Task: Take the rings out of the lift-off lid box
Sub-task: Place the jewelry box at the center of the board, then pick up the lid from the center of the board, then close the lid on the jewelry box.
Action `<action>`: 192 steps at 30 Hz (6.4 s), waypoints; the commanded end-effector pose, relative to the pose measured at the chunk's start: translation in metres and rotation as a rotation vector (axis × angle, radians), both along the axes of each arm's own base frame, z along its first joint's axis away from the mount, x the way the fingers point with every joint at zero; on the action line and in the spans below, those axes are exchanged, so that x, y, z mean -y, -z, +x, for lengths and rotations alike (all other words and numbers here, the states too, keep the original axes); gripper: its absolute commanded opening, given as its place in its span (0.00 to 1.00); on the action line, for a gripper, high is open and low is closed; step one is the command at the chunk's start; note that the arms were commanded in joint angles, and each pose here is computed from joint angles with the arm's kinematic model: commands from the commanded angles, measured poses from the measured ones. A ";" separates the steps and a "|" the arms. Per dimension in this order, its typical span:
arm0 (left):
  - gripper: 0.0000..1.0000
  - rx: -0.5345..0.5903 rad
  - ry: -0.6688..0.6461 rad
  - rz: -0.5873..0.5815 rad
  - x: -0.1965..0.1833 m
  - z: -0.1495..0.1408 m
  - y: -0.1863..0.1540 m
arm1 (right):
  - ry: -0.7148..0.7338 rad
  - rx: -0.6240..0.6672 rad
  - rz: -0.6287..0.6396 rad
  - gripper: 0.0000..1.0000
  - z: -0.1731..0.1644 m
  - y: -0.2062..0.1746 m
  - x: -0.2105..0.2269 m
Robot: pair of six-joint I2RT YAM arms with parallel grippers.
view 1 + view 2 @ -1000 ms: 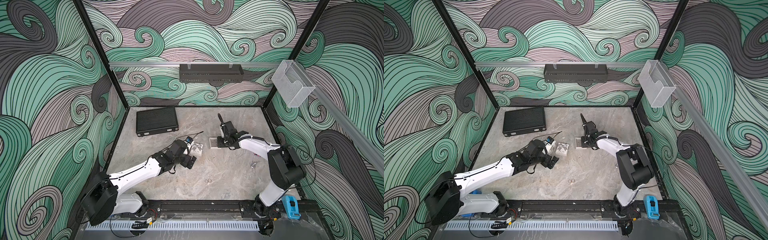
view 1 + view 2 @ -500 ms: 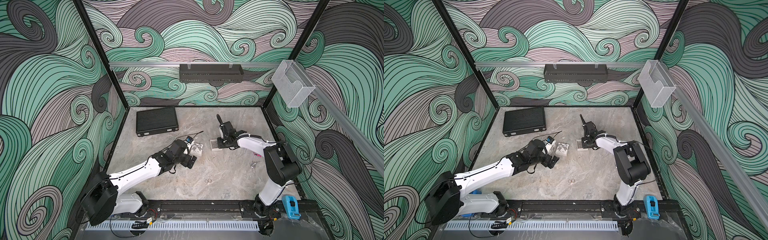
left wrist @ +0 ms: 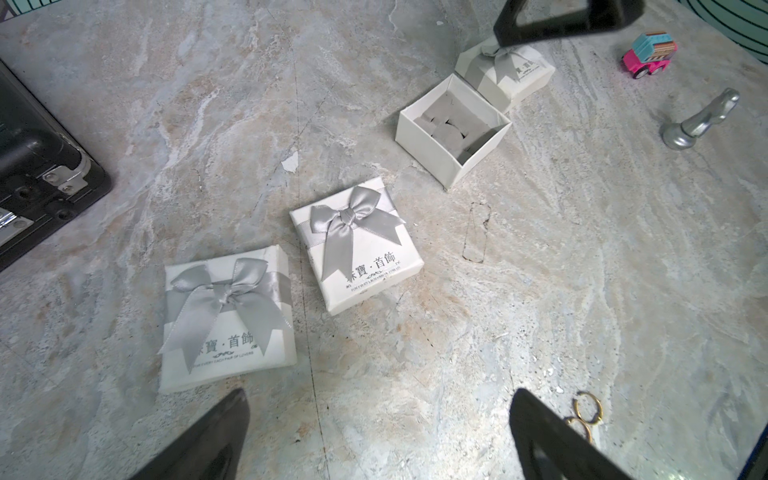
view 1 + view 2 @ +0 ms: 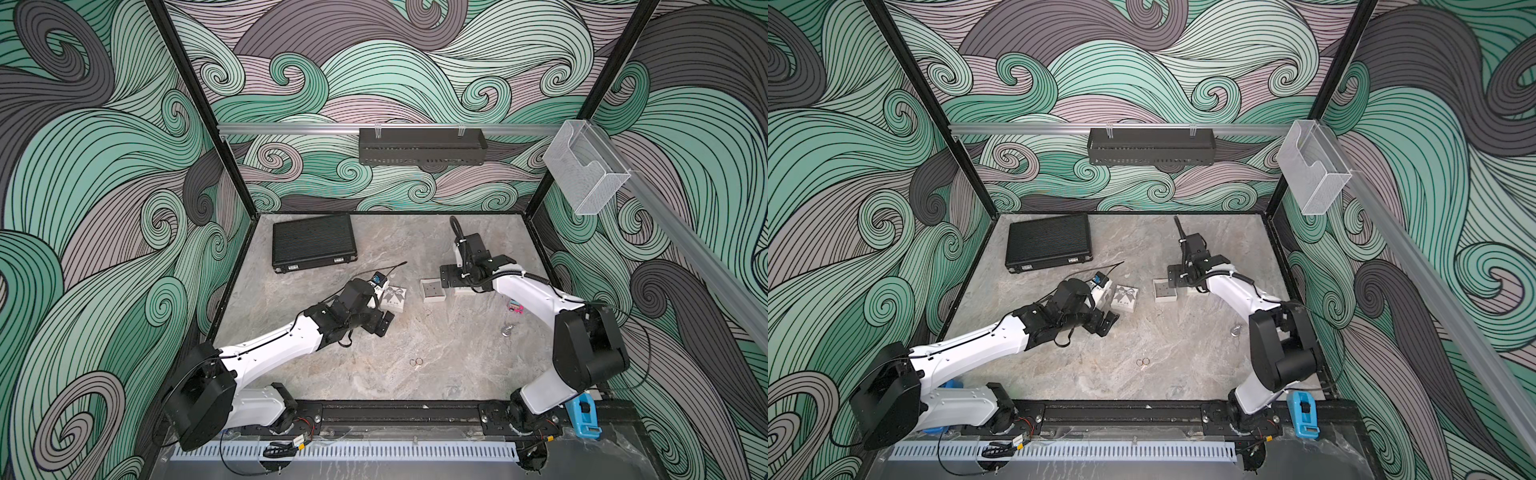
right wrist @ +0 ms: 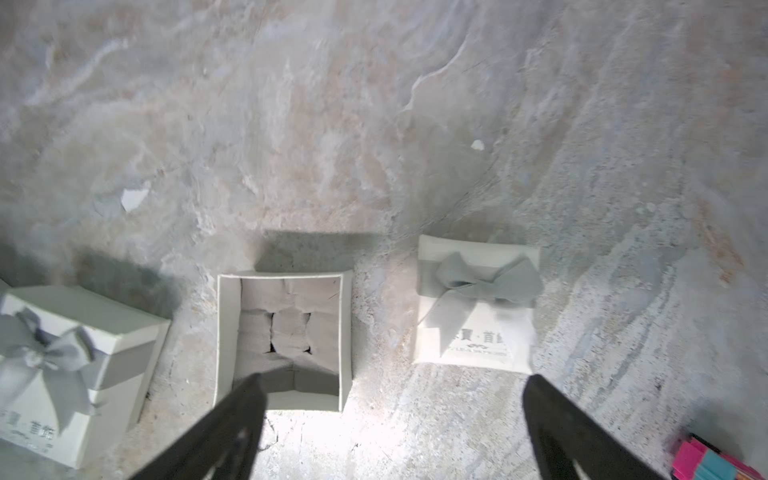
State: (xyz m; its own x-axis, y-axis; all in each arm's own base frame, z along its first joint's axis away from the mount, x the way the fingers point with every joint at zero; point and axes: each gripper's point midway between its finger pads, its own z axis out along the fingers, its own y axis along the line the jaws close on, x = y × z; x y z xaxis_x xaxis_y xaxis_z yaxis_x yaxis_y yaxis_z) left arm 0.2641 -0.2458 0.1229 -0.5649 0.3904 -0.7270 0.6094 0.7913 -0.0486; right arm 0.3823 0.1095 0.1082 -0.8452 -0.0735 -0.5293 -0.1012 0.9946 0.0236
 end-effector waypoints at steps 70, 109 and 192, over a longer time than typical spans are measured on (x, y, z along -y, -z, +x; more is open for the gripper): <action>0.99 0.086 0.240 -0.134 0.018 -0.033 -0.015 | 0.126 -0.258 -0.068 0.91 0.008 0.083 0.027; 0.99 0.075 0.231 -0.128 0.018 -0.031 -0.014 | 0.048 -0.233 -0.072 0.73 -0.001 0.054 0.012; 0.99 0.067 0.210 -0.130 0.016 -0.030 -0.010 | -0.062 -0.172 -0.031 0.76 -0.013 0.028 -0.079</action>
